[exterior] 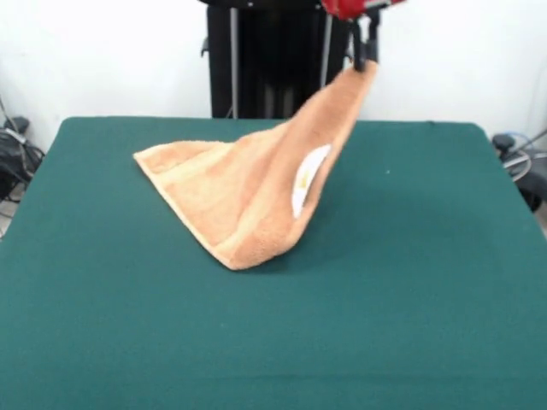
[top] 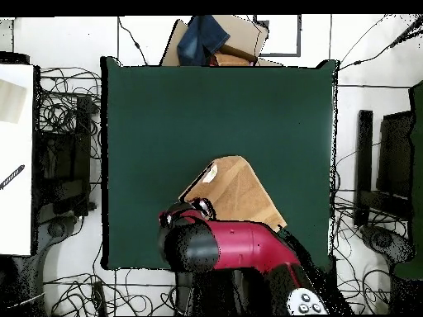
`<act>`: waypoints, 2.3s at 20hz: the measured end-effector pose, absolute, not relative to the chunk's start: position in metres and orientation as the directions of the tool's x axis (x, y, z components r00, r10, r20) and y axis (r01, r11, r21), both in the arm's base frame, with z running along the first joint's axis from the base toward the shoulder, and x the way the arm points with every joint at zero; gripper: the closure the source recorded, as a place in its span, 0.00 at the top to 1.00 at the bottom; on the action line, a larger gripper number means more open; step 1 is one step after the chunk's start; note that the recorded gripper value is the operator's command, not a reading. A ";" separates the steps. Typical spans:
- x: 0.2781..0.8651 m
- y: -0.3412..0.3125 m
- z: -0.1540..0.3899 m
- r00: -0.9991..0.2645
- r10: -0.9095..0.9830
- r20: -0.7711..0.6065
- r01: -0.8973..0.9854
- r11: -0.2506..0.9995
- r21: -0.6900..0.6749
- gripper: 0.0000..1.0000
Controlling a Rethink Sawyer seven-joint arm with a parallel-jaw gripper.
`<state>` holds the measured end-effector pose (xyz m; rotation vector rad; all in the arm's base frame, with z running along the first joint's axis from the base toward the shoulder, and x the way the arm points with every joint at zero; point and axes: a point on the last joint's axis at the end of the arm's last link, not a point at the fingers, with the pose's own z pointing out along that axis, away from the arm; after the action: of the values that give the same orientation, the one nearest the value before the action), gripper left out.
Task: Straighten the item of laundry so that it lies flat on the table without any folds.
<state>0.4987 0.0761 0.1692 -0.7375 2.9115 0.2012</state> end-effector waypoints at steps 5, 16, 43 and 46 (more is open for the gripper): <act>0.495 0.087 0.152 -0.882 -0.447 -0.149 -0.462 0.882 0.088 0.00; 0.504 0.104 0.102 -0.888 -0.427 -0.170 -0.432 0.902 -0.005 0.00; 0.498 0.175 0.062 -0.940 -0.247 -0.237 -0.210 0.963 -0.171 0.00; 0.502 0.175 0.067 -0.937 -0.238 -0.257 -0.194 0.964 -0.184 0.00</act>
<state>0.5021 0.1751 0.0674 -0.3180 2.8340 -0.2257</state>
